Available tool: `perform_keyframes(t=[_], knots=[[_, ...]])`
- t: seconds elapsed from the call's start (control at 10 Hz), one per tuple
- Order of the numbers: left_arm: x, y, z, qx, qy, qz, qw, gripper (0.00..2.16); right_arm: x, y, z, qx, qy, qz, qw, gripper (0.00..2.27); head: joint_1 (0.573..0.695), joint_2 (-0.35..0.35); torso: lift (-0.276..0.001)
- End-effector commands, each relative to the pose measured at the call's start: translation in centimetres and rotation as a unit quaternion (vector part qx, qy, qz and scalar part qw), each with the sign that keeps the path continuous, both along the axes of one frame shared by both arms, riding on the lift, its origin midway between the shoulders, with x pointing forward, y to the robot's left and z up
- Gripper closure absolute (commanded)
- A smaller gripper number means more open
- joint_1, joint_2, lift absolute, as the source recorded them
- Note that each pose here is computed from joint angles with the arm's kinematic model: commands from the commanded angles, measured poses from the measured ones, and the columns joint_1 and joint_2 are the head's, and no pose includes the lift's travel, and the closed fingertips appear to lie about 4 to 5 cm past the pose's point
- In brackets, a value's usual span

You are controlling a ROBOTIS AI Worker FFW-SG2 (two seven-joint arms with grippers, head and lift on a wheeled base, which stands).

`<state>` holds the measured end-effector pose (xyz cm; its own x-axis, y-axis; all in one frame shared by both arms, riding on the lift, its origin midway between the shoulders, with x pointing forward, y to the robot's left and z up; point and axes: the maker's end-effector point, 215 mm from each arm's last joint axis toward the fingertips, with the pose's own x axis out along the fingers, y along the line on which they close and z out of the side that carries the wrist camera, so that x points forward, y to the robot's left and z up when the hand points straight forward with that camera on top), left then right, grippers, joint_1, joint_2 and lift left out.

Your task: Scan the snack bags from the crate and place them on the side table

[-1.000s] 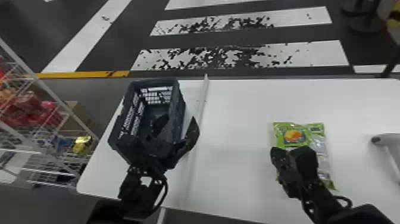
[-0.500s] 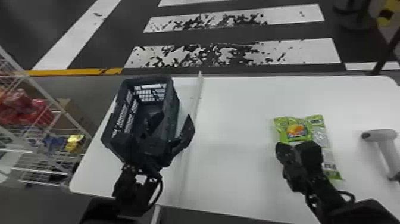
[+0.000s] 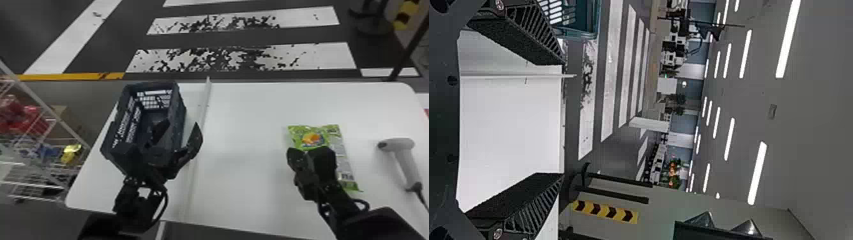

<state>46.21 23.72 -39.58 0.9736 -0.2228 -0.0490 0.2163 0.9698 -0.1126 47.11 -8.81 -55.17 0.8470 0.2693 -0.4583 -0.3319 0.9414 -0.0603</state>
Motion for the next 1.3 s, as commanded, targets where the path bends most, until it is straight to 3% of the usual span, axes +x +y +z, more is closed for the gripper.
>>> perform_keyframes(t=[0.0, 0.8, 1.2], knots=[[0.2, -0.2, 0.2, -0.001, -0.002, -0.002, 1.0000, 0.08, 0.5, -0.3, -0.1, -0.005, 0.000, -0.001, 1.000, 2.25, 0.695, 0.178, -0.050], [0.2, -0.5, -0.1, 0.000, 0.001, -0.006, 1.0000, 0.08, 1.7, -4.7, -1.7, -0.036, 0.018, -0.031, 0.999, 2.25, 0.695, 0.125, -0.050], [0.2, -0.4, -0.3, 0.001, 0.003, -0.005, 1.0000, 0.08, 1.2, -4.7, 0.1, -0.030, 0.004, -0.024, 0.999, 2.22, 0.695, 0.111, -0.050]])
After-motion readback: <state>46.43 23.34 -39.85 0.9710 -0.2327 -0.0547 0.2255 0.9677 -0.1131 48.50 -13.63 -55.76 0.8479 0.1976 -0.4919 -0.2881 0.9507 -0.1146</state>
